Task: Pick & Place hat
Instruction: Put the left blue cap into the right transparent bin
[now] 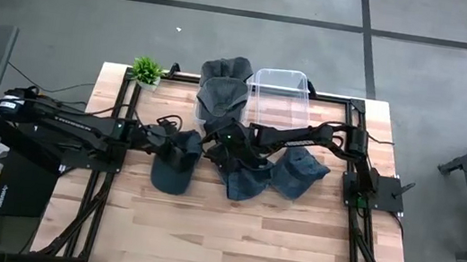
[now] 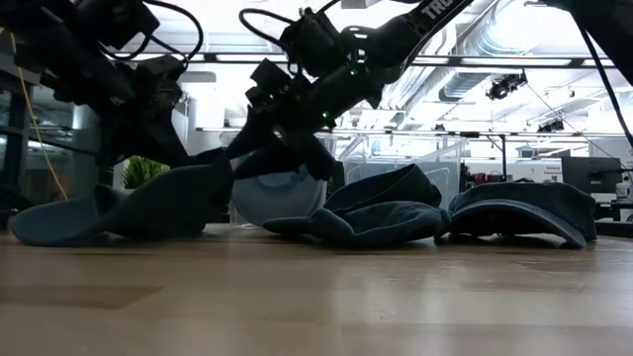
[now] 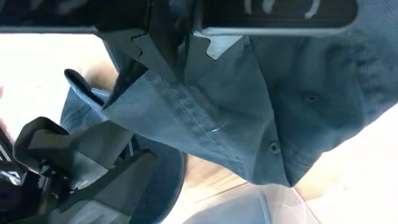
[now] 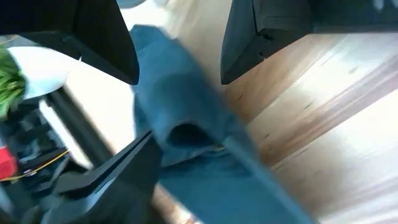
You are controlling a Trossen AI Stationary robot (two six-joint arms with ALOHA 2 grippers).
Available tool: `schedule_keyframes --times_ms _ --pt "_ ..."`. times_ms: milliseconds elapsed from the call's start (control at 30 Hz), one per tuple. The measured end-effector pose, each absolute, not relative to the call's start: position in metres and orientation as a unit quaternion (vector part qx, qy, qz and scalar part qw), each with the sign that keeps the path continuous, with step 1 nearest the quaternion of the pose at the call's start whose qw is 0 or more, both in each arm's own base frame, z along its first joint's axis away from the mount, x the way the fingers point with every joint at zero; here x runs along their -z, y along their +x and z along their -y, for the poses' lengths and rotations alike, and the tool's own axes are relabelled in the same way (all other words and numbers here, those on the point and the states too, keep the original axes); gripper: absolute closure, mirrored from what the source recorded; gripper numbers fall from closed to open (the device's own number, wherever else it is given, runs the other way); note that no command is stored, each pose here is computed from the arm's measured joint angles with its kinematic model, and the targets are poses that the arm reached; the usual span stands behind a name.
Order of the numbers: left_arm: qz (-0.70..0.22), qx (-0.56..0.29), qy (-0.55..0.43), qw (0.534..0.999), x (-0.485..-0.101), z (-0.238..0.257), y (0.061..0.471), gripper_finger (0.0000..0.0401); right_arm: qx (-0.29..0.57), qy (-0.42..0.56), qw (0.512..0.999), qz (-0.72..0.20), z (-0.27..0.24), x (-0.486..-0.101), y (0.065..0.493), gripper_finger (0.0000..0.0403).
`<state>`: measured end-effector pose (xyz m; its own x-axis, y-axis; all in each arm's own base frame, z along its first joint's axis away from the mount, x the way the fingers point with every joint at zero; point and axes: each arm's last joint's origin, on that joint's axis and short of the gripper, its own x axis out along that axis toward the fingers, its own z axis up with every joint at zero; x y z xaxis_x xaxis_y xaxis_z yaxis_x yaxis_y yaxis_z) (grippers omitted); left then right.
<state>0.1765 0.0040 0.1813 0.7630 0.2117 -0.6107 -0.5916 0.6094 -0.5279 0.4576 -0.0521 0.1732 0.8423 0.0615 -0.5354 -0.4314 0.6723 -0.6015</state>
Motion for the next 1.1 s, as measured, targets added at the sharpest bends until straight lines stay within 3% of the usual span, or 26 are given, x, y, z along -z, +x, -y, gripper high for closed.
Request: schedule_keyframes --times_ms 667,1100 --pt "-0.242 -0.214 -0.385 0.865 -0.182 -0.003 0.183 0.0378 -0.194 -0.396 0.868 -0.227 0.043 -0.171 0.457 0.019" --pt "-0.245 -0.208 -0.387 0.864 -0.178 -0.003 0.188 0.0378 -0.199 -0.392 0.864 -0.246 0.043 -0.169 0.454 0.0301"
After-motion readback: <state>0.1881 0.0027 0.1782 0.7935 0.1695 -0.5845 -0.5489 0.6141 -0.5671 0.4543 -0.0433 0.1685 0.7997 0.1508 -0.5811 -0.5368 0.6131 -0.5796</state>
